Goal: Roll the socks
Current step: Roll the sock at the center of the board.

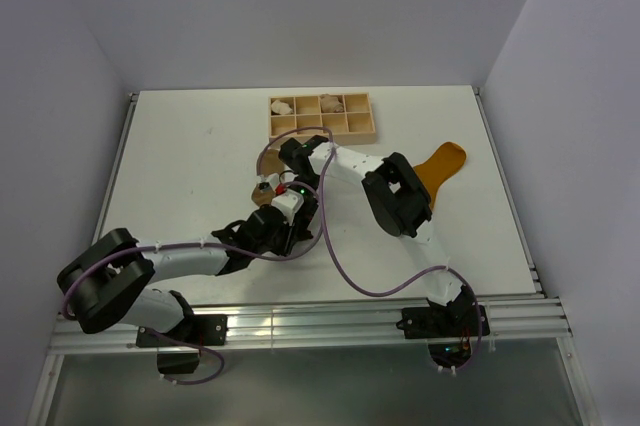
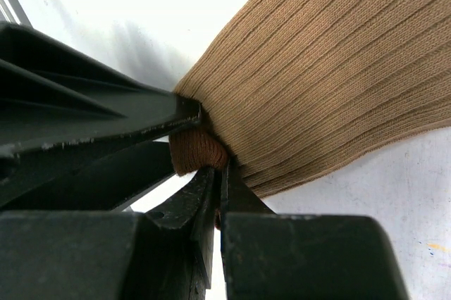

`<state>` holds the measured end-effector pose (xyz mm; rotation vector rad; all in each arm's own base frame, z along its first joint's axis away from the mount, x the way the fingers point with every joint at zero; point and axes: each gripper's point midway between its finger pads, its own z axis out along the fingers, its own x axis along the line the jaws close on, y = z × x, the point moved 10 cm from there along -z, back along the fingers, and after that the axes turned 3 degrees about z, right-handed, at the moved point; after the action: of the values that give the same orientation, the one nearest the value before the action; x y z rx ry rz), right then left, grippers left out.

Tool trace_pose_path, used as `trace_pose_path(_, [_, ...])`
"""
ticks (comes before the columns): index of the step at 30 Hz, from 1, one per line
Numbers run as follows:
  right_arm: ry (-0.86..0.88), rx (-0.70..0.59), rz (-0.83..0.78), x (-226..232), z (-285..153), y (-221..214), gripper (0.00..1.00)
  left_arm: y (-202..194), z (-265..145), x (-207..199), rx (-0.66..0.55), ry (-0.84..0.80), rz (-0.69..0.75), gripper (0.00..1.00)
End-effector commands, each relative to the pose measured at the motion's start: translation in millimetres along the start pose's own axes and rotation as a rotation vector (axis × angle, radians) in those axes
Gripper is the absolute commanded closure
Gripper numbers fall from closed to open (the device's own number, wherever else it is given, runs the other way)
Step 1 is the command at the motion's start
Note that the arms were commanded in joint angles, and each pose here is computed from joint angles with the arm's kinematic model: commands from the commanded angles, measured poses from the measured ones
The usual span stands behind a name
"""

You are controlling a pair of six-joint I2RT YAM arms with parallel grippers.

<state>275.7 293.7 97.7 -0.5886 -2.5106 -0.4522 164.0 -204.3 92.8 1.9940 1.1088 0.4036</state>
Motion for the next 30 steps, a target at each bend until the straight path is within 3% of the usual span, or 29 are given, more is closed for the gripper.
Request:
trace_pose_path(1, [-0.099, 0.056, -0.017, -21.4, 9.7, -5.9, 0.95, 17.5, 0.3, -4.6, -0.073, -0.039, -0.007, 0.62])
trace_pose_path(10, [-0.089, 0.022, -0.022, -17.8, 8.2, -2.8, 0.89, 13.1, -0.9, -5.2, -0.054, -0.047, -0.056, 1.00])
trace_pose_path(13, [-0.093, -0.003, -0.026, -16.3, 5.8, 0.6, 0.79, 7.0, -1.8, -3.6, -0.028, -0.033, -0.079, 1.00])
trace_pose_path(21, [-0.121, -0.150, -0.025, -4.0, -22.1, 6.7, 0.65, -7.7, -12.3, 1.1, -0.017, -0.022, -0.148, 1.00])
trace_pose_path(30, [-0.195, -0.343, 0.008, 5.1, -58.3, -1.2, 0.63, -8.1, -10.1, 3.5, 0.006, -0.007, -0.178, 1.00])
